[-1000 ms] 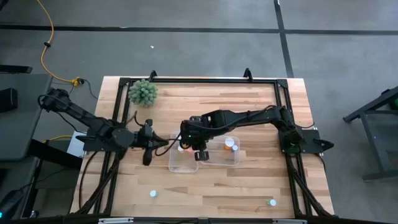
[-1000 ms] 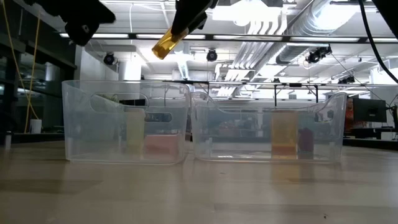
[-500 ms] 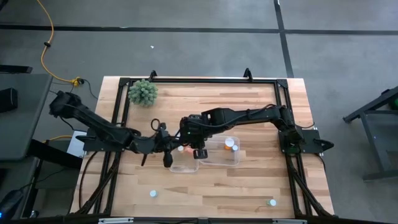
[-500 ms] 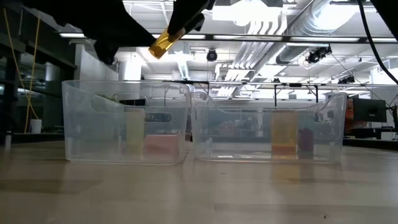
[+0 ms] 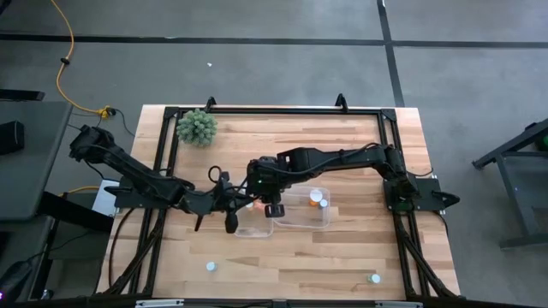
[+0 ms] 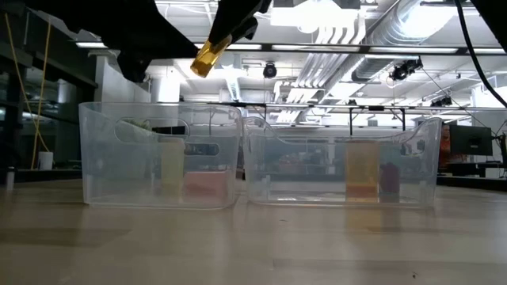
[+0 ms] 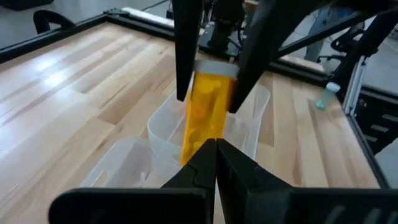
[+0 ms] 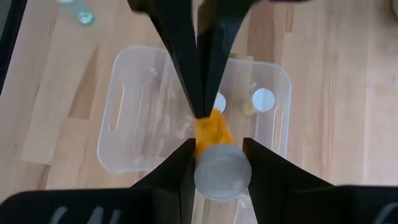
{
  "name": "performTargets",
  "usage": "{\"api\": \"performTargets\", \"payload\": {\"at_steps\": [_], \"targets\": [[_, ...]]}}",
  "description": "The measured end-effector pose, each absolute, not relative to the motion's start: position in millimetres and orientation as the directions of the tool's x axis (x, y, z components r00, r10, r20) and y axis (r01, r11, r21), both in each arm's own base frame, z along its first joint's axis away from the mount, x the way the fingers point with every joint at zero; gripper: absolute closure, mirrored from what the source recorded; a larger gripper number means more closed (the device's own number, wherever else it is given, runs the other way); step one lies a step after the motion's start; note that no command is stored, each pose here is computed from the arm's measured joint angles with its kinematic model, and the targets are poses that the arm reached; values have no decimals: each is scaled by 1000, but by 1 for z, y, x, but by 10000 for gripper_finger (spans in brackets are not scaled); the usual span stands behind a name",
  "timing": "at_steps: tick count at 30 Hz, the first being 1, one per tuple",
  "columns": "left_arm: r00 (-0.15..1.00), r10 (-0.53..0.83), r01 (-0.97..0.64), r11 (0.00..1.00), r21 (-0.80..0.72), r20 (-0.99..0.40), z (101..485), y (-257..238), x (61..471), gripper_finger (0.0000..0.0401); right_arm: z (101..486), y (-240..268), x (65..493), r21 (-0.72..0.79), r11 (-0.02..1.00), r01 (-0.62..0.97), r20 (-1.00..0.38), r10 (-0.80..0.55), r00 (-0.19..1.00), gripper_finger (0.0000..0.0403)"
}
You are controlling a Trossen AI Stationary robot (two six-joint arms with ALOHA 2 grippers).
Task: Pick and place medicine bottles into bin by pill shape (circle, oval)
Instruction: Put the small orange pill bottle into the left transparent bin
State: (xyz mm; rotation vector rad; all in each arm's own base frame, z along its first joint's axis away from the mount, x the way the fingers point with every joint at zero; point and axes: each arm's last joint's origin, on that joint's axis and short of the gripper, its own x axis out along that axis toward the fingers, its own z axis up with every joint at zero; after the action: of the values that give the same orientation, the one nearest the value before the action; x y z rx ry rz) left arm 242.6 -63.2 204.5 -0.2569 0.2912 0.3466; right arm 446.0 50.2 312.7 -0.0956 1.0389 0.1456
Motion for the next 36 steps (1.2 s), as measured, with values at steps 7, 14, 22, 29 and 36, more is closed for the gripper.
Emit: {"api": "performTargets", "payload": {"at_steps": [7, 14, 22, 29, 36], "targets": [[899, 292, -366, 910, -195, -326, 204, -63, 243, 401, 315, 51, 449, 12, 986, -168, -844, 100, 528, 302], [899, 292, -366, 910, -195, -326, 204, -63, 243, 401, 316, 52, 451, 25, 987, -160, -831, 110, 545, 302], [899, 294, -368, 909, -195, -325, 204, -63, 243, 401, 318, 53, 454, 44, 988, -149, -808, 123, 576, 302], [892, 259, -336, 929, -159, -369, 205, -62, 237, 401, 318, 53, 453, 50, 988, -148, -811, 127, 571, 302], [856, 283, -383, 909, -163, -433, 230, -52, 189, 401, 314, 60, 451, 51, 986, -159, -833, 130, 538, 302]]}}
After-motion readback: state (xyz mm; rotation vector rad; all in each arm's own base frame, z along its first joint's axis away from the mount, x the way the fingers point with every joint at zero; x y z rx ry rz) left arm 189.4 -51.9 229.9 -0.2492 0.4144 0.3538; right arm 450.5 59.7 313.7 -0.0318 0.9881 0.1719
